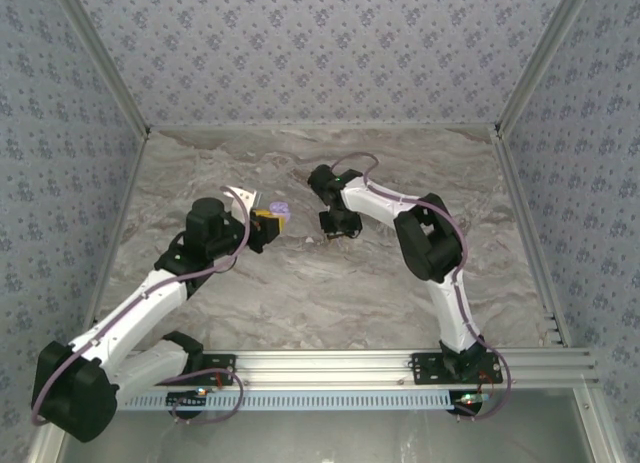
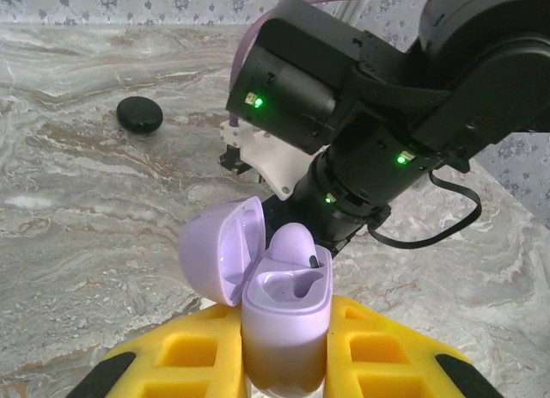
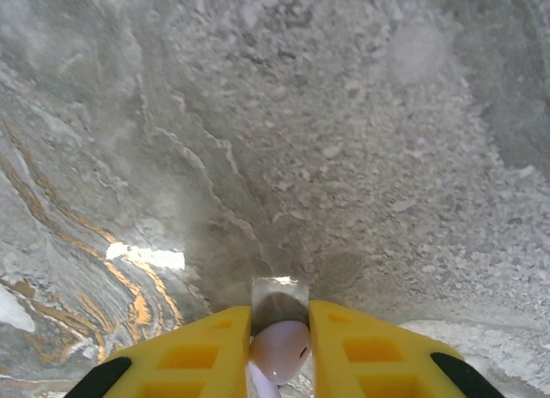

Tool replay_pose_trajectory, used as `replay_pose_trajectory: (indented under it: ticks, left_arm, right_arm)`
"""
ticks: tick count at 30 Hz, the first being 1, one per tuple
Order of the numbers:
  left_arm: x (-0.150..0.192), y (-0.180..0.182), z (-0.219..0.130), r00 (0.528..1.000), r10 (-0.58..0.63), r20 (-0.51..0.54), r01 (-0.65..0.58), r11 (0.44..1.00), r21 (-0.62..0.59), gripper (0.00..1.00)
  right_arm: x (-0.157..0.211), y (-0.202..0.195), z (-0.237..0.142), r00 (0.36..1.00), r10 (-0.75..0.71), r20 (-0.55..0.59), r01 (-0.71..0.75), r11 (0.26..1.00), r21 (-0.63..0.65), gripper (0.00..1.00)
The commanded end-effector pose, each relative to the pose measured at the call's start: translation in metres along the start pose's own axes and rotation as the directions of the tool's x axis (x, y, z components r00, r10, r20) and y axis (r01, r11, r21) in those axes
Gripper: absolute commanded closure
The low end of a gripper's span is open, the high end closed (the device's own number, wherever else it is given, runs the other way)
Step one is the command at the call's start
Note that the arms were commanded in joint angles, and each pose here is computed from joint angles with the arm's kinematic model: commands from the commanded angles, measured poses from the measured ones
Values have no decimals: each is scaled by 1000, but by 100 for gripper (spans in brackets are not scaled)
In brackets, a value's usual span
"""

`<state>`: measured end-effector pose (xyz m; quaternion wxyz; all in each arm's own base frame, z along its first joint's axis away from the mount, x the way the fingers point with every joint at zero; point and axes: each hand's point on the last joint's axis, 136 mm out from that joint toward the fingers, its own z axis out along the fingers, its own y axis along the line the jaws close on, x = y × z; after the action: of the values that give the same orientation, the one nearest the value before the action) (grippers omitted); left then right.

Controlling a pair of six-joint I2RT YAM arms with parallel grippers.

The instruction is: Insert the wireless bluetooth earbuds into the charging case

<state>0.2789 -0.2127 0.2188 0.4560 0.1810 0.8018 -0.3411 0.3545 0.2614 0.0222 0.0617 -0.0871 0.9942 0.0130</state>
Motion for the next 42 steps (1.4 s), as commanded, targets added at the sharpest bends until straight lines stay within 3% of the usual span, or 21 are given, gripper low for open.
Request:
replay_pose_trajectory:
  ticks: [1, 12, 23, 42]
  left_arm:
    - [-9, -8, 5, 1000, -9, 26, 8, 999, 43, 80]
    - [13, 2, 43, 996, -92, -20, 93, 995, 38, 80]
    - [29, 11, 68, 987, -152, -42, 154, 988, 31, 80]
    - [26, -9, 104, 985, -172, 10, 168, 969, 179, 80]
  right_arm:
    - [-5, -6, -16, 998, 47, 44, -44, 997, -55, 76]
    - [-13, -18, -37, 982, 134, 136, -102, 970, -219, 76]
    - [-30, -15, -81, 945, 215, 247, -99, 906, -412, 76]
    - [-44, 7, -176, 881, 227, 416, 80, 795, -602, 76]
